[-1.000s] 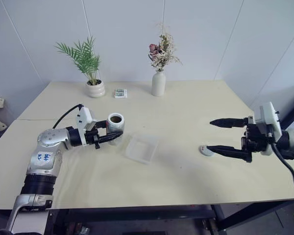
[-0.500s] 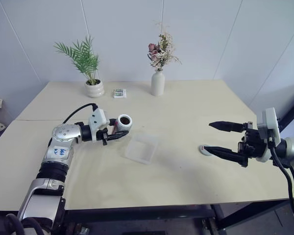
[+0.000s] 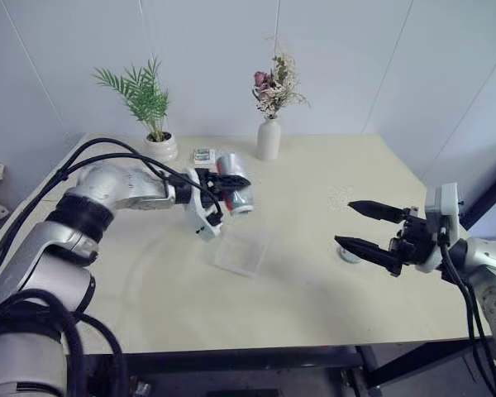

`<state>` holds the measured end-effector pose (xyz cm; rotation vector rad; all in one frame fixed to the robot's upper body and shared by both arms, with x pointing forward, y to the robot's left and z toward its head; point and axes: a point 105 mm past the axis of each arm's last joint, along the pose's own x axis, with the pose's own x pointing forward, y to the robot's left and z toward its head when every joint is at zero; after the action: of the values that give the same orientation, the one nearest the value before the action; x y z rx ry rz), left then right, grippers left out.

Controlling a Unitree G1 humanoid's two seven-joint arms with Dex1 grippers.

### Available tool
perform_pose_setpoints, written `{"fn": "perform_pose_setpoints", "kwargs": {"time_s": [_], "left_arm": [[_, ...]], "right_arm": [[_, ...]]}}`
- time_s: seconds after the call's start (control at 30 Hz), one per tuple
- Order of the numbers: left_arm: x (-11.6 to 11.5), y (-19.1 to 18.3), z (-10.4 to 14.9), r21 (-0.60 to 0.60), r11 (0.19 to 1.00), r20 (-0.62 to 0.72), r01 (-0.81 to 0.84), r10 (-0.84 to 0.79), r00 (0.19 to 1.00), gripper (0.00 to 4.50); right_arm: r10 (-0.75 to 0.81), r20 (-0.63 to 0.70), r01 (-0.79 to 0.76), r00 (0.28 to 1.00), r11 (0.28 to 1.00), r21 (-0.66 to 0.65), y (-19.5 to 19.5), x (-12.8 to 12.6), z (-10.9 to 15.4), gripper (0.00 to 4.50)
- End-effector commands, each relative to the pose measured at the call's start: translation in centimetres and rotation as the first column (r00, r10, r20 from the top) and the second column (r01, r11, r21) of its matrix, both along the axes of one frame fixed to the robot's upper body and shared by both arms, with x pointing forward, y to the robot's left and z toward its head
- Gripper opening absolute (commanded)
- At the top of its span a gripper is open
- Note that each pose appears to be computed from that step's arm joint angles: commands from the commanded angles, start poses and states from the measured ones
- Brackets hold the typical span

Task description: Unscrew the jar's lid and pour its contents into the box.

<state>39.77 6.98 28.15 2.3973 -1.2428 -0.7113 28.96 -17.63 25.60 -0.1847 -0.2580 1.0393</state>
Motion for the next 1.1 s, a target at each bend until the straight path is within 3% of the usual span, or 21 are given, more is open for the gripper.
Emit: {"fn": "perform_pose_setpoints", "kwargs": {"time_s": [0.03, 0.07, 0.1, 0.23, 0.43, 0.6, 0.7, 0.73, 0.83, 0.93, 1.03, 1.1], "left_arm": [[0.9, -1.7, 1.2, 0.148, 0.986, 0.166, 0.073, -0.097, 0.981, 1.99], [1.4, -2.0, 1.6, 0.169, 0.985, 0.187, 0.039, -0.071, 0.98, 1.99], [0.9, -2.8, 2.1, 0.181, 0.977, 0.216, 0.111, -0.149, 0.965, 1.99], [0.2, -3.6, 1.5, 0.213, 0.959, 0.186, 0.185, -0.226, 0.956, 1.99], [1.1, -2.6, 0.8, 0.205, 0.972, 0.149, 0.112, -0.144, 0.978, 1.99], [1.3, -1.6, 1.1, -0.036, 0.999, -0.082, -0.024, 0.021, 0.996, 1.99], [0.6, -0.9, 0.8, -0.09, 0.995, -0.202, -0.051, 0.032, 0.979, 1.99], [0.7, -0.4, 1.1, -0.178, 0.978, -0.279, -0.107, 0.054, 0.959, 1.99], [1.7, 2.2, 1.2, -0.441, 0.819, -0.593, -0.367, 0.041, 0.804, 1.99], [2.9, 4.3, 1.8, -0.538, 0.606, -0.794, -0.586, -0.132, 0.593, 1.99], [3.4, 7.1, 2.7, -0.566, 0.412, -0.819, -0.714, -0.38, 0.43, 1.99], [3.4, 9.1, 3.1, -0.582, 0.299, -0.771, -0.757, -0.5, 0.395, 1.99]], "right_arm": [[0.008, 0.06, -0.011, 0.998, 0.999, 0.044, 0.6, 0.3, 1.3, 4.48], [0.008, 0.063, -0.012, 0.998, 0.998, 0.057, 0.8, 0.4, 1.3, 4.48], [0.006, 0.065, -0.011, 0.998, 0.997, 0.073, 0.9, 0.6, 1.3, 4.48], [0.009, 0.059, -0.014, 0.998, 0.996, 0.088, 1.3, 0.8, 0.8, 4.48], [0.012, 0.079, -0.021, 0.997, 0.993, 0.112, 1.7, 1.2, 1.3, 4.48], [0.014, 0.08, -0.023, 0.997, 0.994, 0.11, 1.7, 1.3, 1.4, 4.48], [0.018, 0.078, -0.026, 0.997, 0.993, 0.111, 1.8, 1.3, 1.5, 4.48], [0.019, 0.077, -0.027, 0.997, 0.994, 0.109, 1.8, 1.3, 1.5, 4.48], [0.027, 0.077, -0.036, 0.997, 0.993, 0.113, 2.0, 1.2, 1.7, 4.48], [0.047, 0.074, -0.055, 0.996, 0.992, 0.112, 2.4, 1.1, 1.8, 4.48], [0.078, 0.074, -0.085, 0.994, 0.99, 0.108, 3.3, 0.9, 2.0, 4.48], [0.095, 0.08, -0.103, 0.992, 0.989, 0.107, 3.8, 0.8, 2.2, 4.48]]}}
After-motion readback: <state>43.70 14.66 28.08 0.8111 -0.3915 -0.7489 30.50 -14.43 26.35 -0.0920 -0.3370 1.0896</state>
